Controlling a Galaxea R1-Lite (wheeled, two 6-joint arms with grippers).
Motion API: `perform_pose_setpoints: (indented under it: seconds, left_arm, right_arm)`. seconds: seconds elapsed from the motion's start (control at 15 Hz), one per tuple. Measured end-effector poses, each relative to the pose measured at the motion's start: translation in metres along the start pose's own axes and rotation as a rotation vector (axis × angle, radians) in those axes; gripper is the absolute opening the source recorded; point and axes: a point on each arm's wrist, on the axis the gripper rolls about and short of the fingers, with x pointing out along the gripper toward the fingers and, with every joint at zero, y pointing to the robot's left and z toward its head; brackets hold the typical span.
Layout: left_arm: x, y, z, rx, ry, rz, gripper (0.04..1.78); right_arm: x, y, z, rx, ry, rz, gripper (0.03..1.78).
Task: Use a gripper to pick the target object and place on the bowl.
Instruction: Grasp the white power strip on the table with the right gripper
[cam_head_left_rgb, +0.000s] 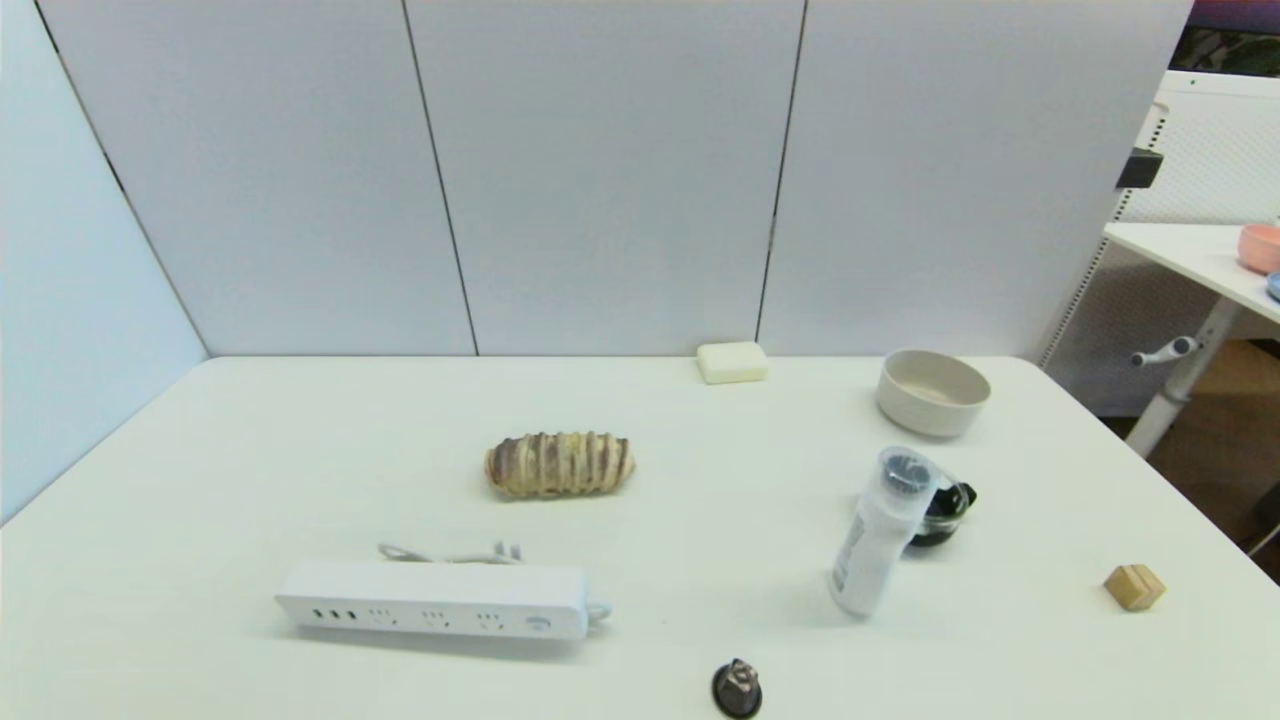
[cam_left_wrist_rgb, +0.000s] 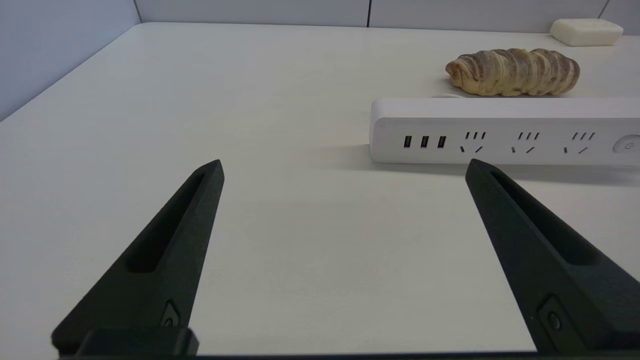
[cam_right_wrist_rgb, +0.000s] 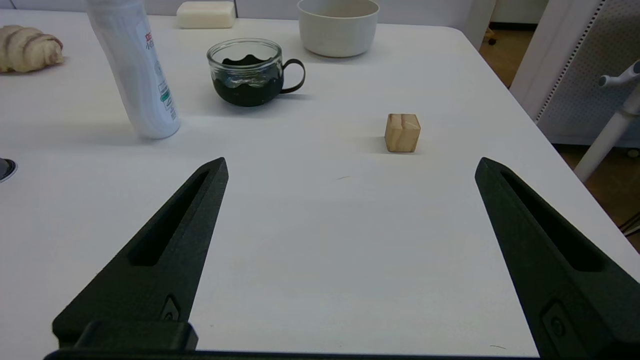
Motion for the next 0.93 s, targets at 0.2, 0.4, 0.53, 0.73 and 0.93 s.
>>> perform_pose_setpoints:
  seconds: [0.2, 0.4, 0.53, 0.73, 0.93]
  left_arm:
    - [0.000, 0.000, 0.000, 0.000, 0.000, 0.000, 1.71]
    - [0.000, 0.000, 0.000, 0.000, 0.000, 0.000, 1.71]
    - [0.000, 0.000, 0.000, 0.000, 0.000, 0.000, 1.71]
    - [0.000, 0.000, 0.000, 0.000, 0.000, 0.000, 1.71]
    - [0.000, 0.000, 0.000, 0.000, 0.000, 0.000, 1.71]
  right_arm:
    - [0.000, 0.000, 0.000, 0.000, 0.000, -0.002, 1.71]
    - [0.000, 0.000, 0.000, -0.012, -0.002, 0.000, 1.71]
    - [0.000, 0.000, -0.001, -0.026, 0.020, 0.004, 1.71]
    - [-0.004, 0.000, 0.028, -0.031, 0.021, 0.022, 1.71]
    - [0.004, -0.002, 0.083, -0.048, 0.055, 0.050, 1.71]
